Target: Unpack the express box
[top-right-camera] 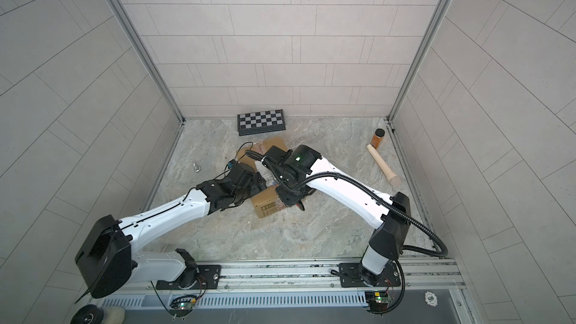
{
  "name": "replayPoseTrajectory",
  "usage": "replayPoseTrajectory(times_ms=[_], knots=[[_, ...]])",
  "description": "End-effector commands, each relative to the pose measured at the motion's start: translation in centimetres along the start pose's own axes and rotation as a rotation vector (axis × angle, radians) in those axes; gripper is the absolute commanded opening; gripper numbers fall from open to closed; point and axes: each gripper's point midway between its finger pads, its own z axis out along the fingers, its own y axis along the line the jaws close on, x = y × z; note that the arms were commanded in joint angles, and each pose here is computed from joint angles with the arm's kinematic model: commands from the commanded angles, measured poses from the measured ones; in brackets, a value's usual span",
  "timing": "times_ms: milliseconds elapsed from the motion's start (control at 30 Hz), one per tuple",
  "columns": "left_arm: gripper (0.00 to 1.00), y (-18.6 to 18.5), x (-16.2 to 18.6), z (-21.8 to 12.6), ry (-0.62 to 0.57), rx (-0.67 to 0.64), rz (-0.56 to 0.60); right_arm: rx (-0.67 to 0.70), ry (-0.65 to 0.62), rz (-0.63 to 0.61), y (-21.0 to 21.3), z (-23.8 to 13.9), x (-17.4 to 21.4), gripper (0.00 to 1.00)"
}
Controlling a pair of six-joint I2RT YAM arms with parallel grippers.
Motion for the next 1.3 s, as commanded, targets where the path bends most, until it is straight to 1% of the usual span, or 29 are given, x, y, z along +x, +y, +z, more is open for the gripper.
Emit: replayPoseTrajectory(times_ms=[0, 333, 400, 467, 667, 733, 833, 1000, 1267], knots=[[0.96, 7.2, 4.0, 1.5, 0.12, -0.273, 0.076, -0.033, 0.061, 0.005, 0.5, -1.3, 2.4, 0.0], [0.96, 7.0, 4.2, 1.5, 0.116, -0.237, 0.068, -0.078, 0.055, 0.001, 2.0, -0.4, 1.7, 0.0], [0.96, 7.0, 4.3, 1.5, 0.115, -0.229, 0.063, -0.057, 0.056, 0.005, 1.7, -0.3, 1.6, 0.0], [0.96, 7.1, 4.3, 1.4, 0.114, -0.225, 0.062, -0.006, 0.044, 0.01, 0.8, -0.5, 1.4, 0.0], [0.96, 7.4, 4.6, 1.4, 0.119, -0.218, 0.06, 0.062, -0.045, 0.023, -1.0, -3.2, 0.3, 0.0], [0.96, 7.4, 4.6, 1.4, 0.119, -0.214, 0.059, 0.068, -0.052, 0.015, -1.0, -3.4, 0.0, 0.0], [0.96, 7.4, 4.7, 1.4, 0.121, -0.213, 0.06, 0.056, -0.05, 0.019, -0.7, -3.0, -0.3, 0.0], [0.96, 7.4, 4.7, 1.4, 0.118, -0.207, 0.056, 0.074, -0.041, 0.022, -0.8, -2.4, -0.6, 0.0], [0.96, 7.6, 4.8, 1.4, 0.12, -0.207, 0.055, 0.049, -0.022, 0.023, -0.1, -1.1, -0.9, 0.0]])
